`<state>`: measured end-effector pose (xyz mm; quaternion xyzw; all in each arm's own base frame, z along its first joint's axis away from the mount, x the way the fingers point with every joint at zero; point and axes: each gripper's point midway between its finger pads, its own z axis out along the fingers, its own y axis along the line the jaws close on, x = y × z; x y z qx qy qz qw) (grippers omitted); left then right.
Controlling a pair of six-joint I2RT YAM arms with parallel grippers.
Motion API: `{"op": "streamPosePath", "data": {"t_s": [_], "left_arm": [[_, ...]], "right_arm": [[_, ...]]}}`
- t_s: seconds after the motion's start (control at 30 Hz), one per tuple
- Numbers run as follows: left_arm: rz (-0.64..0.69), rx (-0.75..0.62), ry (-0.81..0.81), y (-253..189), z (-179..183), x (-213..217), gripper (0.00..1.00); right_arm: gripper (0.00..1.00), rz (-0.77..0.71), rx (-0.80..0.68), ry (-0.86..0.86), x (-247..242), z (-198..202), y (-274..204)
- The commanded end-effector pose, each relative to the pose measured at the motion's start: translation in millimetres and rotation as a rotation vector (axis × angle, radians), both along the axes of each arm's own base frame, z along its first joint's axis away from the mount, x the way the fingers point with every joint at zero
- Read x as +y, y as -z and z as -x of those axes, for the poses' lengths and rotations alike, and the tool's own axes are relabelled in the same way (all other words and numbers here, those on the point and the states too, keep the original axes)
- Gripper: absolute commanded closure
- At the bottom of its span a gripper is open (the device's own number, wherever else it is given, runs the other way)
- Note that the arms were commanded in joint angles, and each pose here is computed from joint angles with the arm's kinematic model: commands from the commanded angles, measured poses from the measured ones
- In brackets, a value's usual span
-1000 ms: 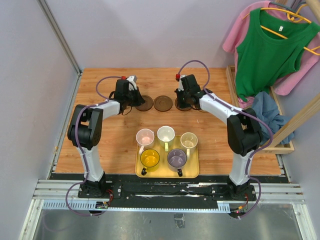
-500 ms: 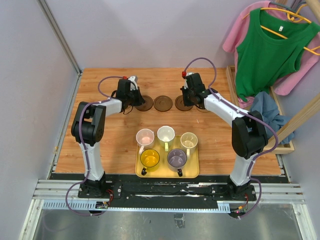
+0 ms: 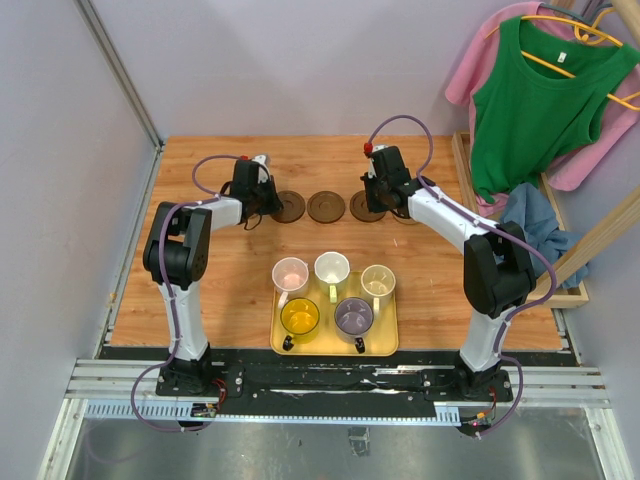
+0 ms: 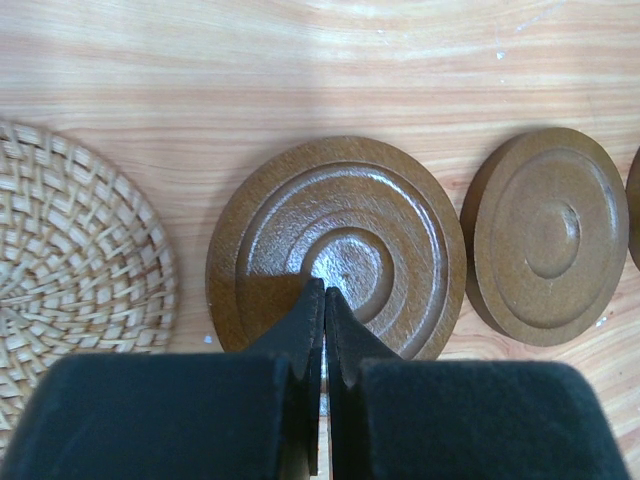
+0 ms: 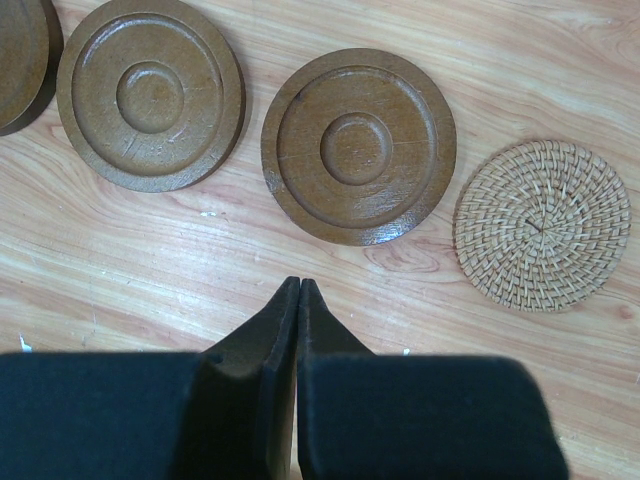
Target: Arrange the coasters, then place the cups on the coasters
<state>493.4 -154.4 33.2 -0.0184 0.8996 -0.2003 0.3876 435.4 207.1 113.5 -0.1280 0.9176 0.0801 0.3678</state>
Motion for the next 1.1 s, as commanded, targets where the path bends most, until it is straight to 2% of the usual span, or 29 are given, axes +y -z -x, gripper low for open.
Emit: {"op": "streamPosePath", "data": {"t_s": [0.0,0.37,0.67,0.77,0.83,0.93,0.97,1.07], "left_arm": [[-0.024,-0.004,-0.034,-1,-9,11,1.00],[-0.010,-0.048,0.002,-13,-13,7,0.99],[0.077,-0.265,0.090,-94,-25,-12,0.95],[0.089,-0.310,0.100,-117,-19,-13,0.94],[0.099,-0.328,0.100,-129,-10,-12,0.94],[0.109,-0.337,0.093,-138,7,-8,0.91],[0.111,-0.338,0.087,-140,13,-7,0.90],[0.115,-0.340,0.066,-146,35,0,0.84]], "right_arm": [[0.99,0.009,0.009,0.010,-6,-1,3],[0.99,0.008,0.002,0.012,-7,-2,2],[0.98,0.026,-0.045,0.025,-13,-6,-14],[0.95,0.039,-0.071,0.036,-19,-3,-22],[0.86,0.050,-0.089,0.050,-25,0,-29],[0.61,0.055,-0.114,0.073,-35,9,-41],[0.50,0.055,-0.115,0.079,-38,15,-43],[0.27,0.047,-0.117,0.101,-48,33,-49]]}}
